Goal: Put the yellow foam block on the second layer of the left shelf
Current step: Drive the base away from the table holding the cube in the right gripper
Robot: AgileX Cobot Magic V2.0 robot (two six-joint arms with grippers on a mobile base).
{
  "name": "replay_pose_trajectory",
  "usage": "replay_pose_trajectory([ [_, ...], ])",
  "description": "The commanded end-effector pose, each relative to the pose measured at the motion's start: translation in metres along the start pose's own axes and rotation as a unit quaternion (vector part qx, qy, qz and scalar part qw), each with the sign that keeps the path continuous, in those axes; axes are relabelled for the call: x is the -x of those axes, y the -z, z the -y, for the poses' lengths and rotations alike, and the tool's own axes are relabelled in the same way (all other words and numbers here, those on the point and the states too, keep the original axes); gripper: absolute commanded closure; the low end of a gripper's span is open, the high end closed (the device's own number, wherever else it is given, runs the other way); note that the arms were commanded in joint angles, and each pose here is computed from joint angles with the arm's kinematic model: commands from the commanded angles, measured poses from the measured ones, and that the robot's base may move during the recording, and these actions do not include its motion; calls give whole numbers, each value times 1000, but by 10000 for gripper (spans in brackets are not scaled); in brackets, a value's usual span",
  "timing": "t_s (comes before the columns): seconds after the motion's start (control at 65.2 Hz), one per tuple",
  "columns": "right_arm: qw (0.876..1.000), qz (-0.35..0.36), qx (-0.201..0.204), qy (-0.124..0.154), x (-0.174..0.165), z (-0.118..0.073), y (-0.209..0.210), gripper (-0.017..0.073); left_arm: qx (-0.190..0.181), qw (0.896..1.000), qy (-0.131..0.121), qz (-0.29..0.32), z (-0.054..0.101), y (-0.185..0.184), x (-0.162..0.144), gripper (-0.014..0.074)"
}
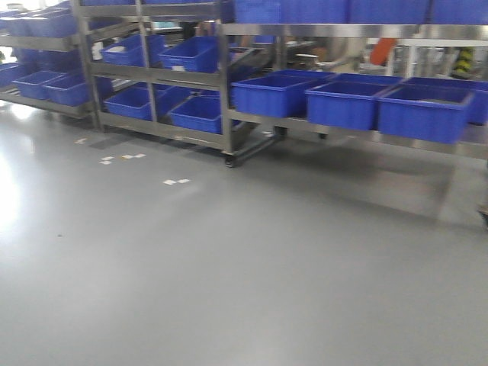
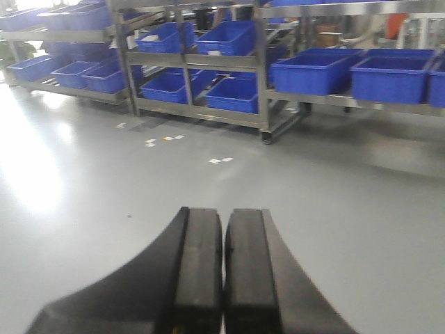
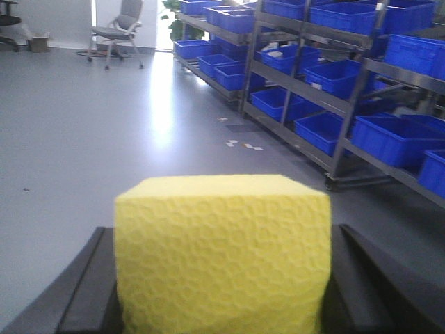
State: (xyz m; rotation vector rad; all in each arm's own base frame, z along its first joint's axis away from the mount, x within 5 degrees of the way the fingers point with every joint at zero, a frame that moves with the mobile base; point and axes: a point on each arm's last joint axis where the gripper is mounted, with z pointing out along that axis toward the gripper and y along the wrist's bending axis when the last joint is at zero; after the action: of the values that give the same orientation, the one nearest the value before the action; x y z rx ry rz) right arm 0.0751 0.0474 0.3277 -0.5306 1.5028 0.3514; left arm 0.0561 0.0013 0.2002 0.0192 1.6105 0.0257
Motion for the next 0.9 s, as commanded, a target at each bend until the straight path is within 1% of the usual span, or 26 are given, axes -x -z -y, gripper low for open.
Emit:
replay_pose_trajectory([
  [0.0, 999, 52, 2, 10, 17, 0, 1, 251, -12, 999, 2, 36, 2, 0, 0, 457],
  [0.889, 999, 51, 2, 10, 17, 1, 1, 251, -12, 999, 3, 36, 2, 0, 0, 457],
])
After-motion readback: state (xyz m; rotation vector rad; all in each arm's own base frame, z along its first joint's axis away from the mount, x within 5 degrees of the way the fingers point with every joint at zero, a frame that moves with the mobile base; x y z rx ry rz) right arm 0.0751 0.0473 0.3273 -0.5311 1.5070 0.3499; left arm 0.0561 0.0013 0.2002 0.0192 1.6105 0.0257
